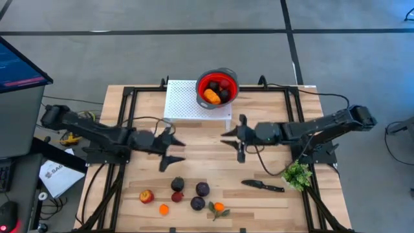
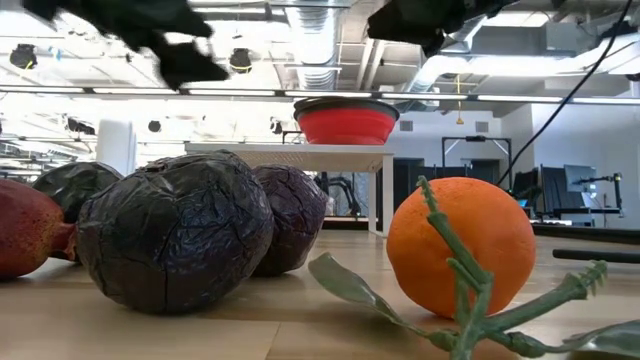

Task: Pick & Place Fruit
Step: Put the apple into the red strainer on the shelf

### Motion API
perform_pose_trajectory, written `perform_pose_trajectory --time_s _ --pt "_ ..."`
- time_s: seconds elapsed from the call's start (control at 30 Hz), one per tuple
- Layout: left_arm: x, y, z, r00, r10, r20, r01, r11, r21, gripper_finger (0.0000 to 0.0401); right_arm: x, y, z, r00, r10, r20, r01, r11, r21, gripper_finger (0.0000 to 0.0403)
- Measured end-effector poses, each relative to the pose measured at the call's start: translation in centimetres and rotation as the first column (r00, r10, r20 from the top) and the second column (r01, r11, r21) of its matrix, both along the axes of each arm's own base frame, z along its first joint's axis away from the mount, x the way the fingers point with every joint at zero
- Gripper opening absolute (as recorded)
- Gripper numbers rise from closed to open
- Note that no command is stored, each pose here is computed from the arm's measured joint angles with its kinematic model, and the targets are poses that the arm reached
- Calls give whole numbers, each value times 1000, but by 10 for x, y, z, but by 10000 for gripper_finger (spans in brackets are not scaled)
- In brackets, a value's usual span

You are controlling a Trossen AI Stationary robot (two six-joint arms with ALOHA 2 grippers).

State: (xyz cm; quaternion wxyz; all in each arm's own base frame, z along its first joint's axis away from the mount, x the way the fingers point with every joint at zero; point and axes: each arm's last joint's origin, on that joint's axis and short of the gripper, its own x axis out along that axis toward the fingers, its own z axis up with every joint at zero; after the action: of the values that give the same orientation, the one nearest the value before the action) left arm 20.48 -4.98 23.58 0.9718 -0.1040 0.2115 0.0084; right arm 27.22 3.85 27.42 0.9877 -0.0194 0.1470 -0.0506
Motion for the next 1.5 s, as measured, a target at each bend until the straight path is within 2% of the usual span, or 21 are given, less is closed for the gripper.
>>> perform_pose_trajectory --time_s 0.1,0.2,0.3,0.37,0.43,0.5,0.6,0.8,0.97,1.1,1.33,1.5 --pt "-16 -17 2 984 12 -179 -27 996 -85 296 4 0 -6 999 -2 33 2 1000 3 98" --pt "-30 -36 0 940 -12 -340 -57 980 -192 296 6 -6 -8 999 -25 30 25 1000 -2 98" --pt "-46 -54 -11 854 -59 -518 -114 949 -295 296 10 -13 -14 999 -53 9 53 999 -6 98" --pt "-55 -64 -18 778 -83 -622 -184 917 -354 296 12 -18 -14 997 -70 17 70 998 -5 98" --pt "-62 -75 -23 705 -112 -700 -253 883 -395 296 16 -22 -16 996 -85 26 85 996 -3 98" --pt "-66 -85 -28 652 -122 -749 -321 850 -418 296 18 -25 -21 995 -98 17 98 995 -5 98" --pt "-70 -95 -34 599 -91 -796 -414 815 -405 296 25 -28 -23 993 -103 49 103 995 1 98" --pt "-69 -106 -47 548 -13 -836 -538 761 -364 296 34 -27 -34 994 -98 44 98 995 -1 98" --pt "-63 -112 -58 533 8 -846 -555 758 -343 296 36 -22 -39 996 -83 32 83 997 -3 98" --pt "-61 -114 -66 499 41 -866 -591 746 -305 297 36 -22 -38 996 -82 32 82 997 -3 98" --pt "-60 -119 -77 430 28 -903 -600 756 -262 297 36 -22 -37 996 -83 35 83 997 -3 98" --pt "-57 -117 -79 429 44 -902 -606 754 -252 279 36 -22 -38 996 -83 31 84 996 -3 98"
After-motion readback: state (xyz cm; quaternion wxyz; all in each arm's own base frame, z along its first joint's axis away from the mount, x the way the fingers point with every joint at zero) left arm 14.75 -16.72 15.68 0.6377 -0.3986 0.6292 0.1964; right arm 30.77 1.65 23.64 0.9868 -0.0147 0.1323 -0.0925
